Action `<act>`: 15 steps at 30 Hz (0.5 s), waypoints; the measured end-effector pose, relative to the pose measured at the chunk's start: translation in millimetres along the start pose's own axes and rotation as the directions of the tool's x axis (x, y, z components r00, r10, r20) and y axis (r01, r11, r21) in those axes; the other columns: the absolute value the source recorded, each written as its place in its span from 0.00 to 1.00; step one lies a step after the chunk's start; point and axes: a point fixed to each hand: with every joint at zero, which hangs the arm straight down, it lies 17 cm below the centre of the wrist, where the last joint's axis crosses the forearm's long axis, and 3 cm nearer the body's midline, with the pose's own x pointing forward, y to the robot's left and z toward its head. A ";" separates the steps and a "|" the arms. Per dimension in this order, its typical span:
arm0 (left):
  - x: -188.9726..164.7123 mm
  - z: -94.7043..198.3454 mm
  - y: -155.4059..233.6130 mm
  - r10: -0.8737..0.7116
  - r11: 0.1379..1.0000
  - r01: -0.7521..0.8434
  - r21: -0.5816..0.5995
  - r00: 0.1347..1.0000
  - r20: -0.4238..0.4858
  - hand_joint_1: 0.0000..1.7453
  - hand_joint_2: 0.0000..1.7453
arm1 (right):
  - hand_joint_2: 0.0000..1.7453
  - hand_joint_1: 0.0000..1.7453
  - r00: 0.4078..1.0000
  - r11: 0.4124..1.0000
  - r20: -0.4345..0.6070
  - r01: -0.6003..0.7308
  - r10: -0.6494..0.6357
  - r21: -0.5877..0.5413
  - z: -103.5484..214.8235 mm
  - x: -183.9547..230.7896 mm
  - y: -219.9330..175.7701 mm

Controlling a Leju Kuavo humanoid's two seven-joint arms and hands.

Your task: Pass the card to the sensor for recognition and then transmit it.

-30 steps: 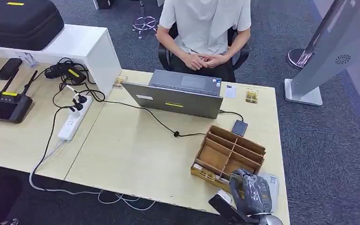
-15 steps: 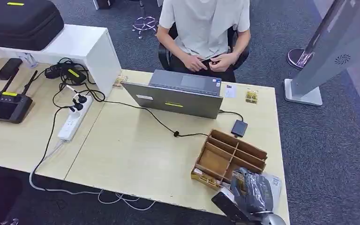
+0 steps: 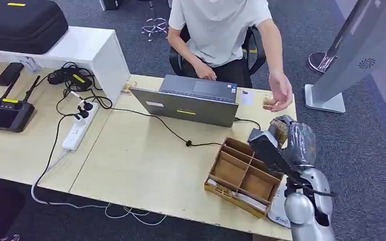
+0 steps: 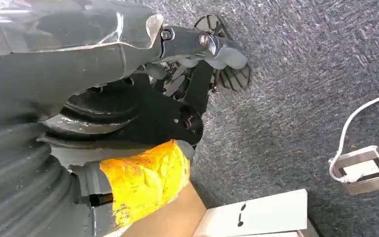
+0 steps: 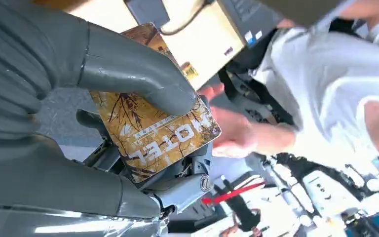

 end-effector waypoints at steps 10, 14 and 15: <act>3.0 -0.4 -4.3 -0.075 0.997 0.075 -0.025 0.997 0.014 0.00 1.00 | 1.00 1.00 0.966 0.969 -0.200 -0.196 0.164 -0.153 -110.3 -28.4 -90.3; 3.9 -0.2 -6.6 -0.080 0.996 0.080 -0.035 0.997 0.018 0.00 1.00 | 1.00 1.00 0.948 0.964 -0.262 -0.222 0.180 -0.143 -126.5 -39.0 -94.8; 4.0 -0.2 -6.8 -0.080 0.996 0.080 -0.035 0.997 0.018 0.00 1.00 | 1.00 1.00 0.948 0.965 -0.265 -0.220 0.177 -0.143 -128.7 -39.1 -95.4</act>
